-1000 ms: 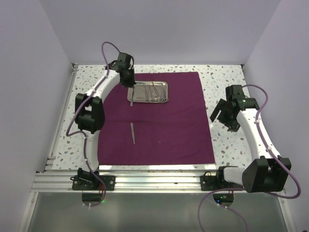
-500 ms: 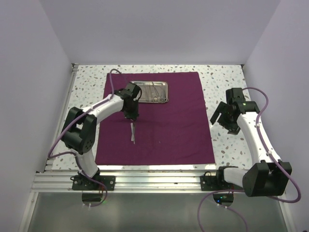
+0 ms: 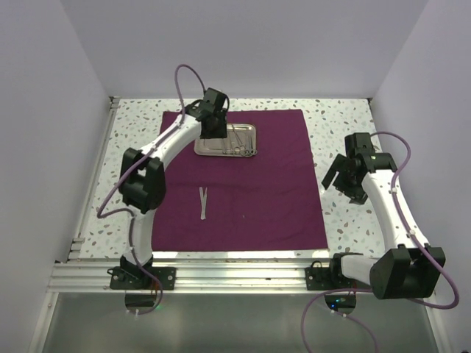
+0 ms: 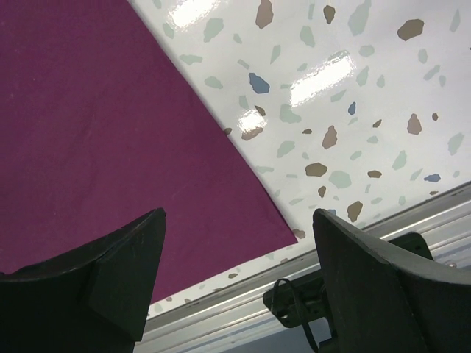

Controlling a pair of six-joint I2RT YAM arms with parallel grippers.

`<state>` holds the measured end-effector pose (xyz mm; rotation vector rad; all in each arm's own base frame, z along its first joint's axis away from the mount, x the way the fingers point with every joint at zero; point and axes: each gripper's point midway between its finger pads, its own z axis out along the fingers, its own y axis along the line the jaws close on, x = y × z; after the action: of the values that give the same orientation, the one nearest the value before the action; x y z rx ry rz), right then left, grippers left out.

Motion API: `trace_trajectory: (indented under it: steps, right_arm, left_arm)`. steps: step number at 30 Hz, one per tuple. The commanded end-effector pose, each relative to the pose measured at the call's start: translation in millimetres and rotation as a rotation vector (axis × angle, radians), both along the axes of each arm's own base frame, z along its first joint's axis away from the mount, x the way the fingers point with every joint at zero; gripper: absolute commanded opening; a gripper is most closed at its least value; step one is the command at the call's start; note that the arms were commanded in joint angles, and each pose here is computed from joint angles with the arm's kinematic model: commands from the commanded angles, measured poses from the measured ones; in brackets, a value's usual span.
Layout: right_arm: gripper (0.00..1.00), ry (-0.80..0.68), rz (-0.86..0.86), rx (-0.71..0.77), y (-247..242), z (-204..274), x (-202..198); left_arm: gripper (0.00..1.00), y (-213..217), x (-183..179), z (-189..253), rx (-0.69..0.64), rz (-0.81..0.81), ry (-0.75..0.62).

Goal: Open and lay out the surgical kit
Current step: Place the medical item in the surgical kit, then pick up the medical item from the container.

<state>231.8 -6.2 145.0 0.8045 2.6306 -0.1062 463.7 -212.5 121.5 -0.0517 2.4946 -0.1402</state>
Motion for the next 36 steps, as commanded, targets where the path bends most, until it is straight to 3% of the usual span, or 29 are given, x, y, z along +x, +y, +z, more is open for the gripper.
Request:
trace_trajectory:
  steps: [1, 3, 10, 19, 36]
  right_arm:
    - [0.85, -0.034, 0.001, -0.039, -6, 17, 6]
    - [0.85, -0.038, -0.001, -0.045, -8, 21, 6]
    - [0.85, -0.029, -0.008, -0.062, -11, 24, 4]
    - [0.85, -0.019, -0.010, -0.060, -10, 20, 6]
    - [0.85, -0.013, 0.000, -0.072, -12, 19, 9]
  left_arm:
    - [0.51, 2, 40, -3, 0.051, 0.019, -0.046]
    - [0.49, 0, 51, -25, 0.079, 0.017, -0.021]
    - [0.45, -10, 79, -36, 0.071, 0.017, -0.055]
    - [0.41, -5, 82, -32, 0.072, 0.029, -0.082]
    - [0.40, -3, 83, -71, 0.107, 0.022, -0.019]
